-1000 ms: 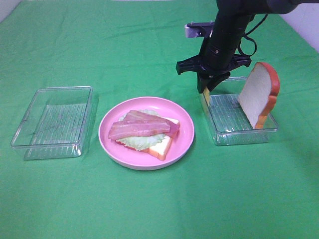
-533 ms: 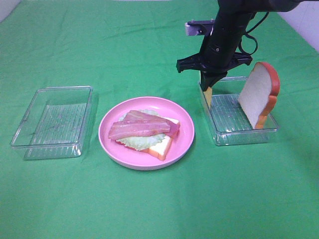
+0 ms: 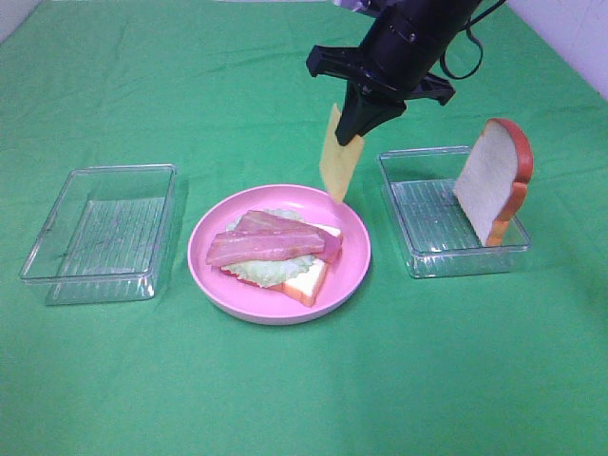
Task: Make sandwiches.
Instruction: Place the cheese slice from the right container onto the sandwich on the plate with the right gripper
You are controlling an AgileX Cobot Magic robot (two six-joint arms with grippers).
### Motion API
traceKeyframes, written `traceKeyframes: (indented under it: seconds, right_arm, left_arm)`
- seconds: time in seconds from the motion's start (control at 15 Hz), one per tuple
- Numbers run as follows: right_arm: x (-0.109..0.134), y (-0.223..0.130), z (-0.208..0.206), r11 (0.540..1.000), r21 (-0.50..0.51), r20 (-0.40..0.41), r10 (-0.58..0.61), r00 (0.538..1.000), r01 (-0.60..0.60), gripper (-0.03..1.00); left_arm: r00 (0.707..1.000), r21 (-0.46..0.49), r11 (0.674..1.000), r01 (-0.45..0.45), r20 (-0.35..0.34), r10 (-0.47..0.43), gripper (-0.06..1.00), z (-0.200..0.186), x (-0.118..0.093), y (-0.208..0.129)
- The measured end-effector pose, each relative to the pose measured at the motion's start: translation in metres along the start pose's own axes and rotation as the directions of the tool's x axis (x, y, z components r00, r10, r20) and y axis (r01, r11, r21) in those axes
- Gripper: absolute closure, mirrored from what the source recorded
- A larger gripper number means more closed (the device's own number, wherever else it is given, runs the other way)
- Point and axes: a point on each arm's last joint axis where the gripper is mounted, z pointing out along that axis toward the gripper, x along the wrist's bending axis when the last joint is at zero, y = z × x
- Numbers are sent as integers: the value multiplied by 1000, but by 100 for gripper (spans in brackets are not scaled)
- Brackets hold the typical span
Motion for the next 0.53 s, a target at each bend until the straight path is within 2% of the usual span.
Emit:
traceKeyframes:
  seconds: [0.07,0.2,0.33,0.4,0.53]
  right_arm:
    - [8,-1,1,1000,10,-74,-18,997,18,97]
    - [27,-4,5,998,15,-158,-58,986,61,97]
    - [50,-8,21,993,29,-195,-104,975,112,97]
    - [65,-13,47,988,65,-208,-126,970,142,97]
    - [70,-17,70,984,104,-218,-119,969,144,97]
  left_arm:
    - [1000,0,1000,0,0,0,21,0,0,0]
    - [1000,0,1000,0,0,0,21,0,0,0]
    - [1000,0,1000,0,0,0,21,0,0,0]
    - [1000,0,1000,0,0,0,21,0,0,0]
    - [1000,0,1000,0,0,0,21,0,0,0]
